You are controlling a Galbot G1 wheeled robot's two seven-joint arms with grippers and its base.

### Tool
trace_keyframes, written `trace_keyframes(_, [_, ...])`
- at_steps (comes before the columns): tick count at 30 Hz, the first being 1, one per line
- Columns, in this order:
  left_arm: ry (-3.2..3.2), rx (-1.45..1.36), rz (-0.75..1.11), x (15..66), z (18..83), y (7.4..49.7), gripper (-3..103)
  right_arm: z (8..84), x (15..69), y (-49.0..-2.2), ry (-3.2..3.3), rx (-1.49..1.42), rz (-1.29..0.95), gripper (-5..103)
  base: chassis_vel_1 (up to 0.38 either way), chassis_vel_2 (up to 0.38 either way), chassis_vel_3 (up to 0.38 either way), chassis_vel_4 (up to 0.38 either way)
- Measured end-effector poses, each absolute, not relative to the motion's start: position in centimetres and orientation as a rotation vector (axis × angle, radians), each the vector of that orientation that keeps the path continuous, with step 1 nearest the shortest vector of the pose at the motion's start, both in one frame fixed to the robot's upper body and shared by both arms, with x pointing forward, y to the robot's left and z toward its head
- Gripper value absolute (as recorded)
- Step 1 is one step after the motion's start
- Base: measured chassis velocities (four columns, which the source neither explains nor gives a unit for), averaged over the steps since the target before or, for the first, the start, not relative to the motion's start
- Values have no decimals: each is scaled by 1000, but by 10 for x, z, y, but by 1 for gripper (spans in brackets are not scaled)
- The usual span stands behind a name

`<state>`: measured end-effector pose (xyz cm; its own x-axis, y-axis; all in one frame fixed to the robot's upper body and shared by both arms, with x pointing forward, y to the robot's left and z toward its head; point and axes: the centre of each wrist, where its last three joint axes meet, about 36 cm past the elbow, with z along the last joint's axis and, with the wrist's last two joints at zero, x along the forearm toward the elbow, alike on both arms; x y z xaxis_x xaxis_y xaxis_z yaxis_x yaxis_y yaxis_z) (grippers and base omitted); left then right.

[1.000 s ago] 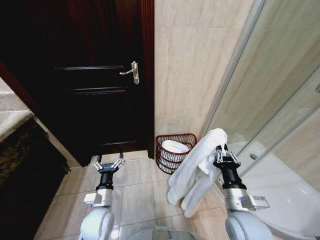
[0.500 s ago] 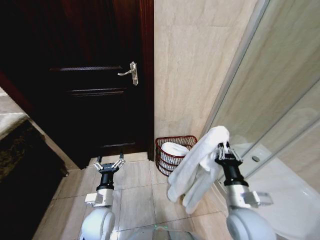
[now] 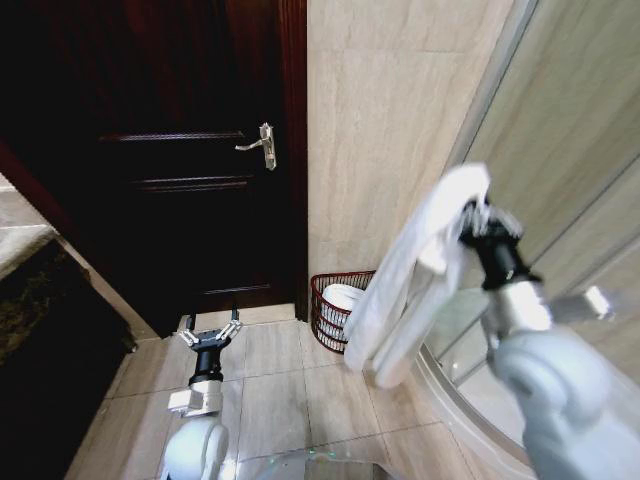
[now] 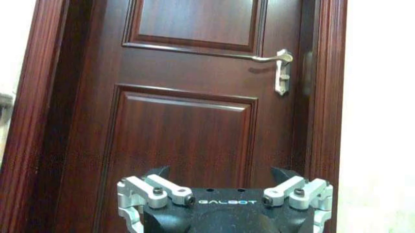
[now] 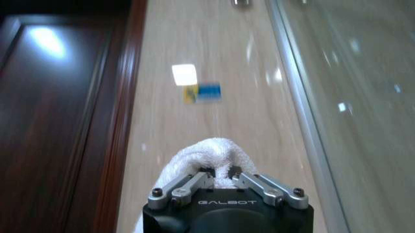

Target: Discard the used towel into the hamper.

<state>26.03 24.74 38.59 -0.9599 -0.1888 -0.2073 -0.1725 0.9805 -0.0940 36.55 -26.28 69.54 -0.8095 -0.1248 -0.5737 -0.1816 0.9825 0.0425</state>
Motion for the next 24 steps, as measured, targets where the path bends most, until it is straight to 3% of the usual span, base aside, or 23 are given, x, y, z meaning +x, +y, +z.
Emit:
trace_keyframes(13, [2909, -249, -90, 262, 376, 242, 100, 797, 492, -290, 2452, -194, 210, 10, 0, 0, 0, 0])
trace_keyframes(24, [2896, -261, -105, 266, 377, 239, 100, 826, 577, -254, 2508, -279, 379, 10, 0, 0, 0, 0])
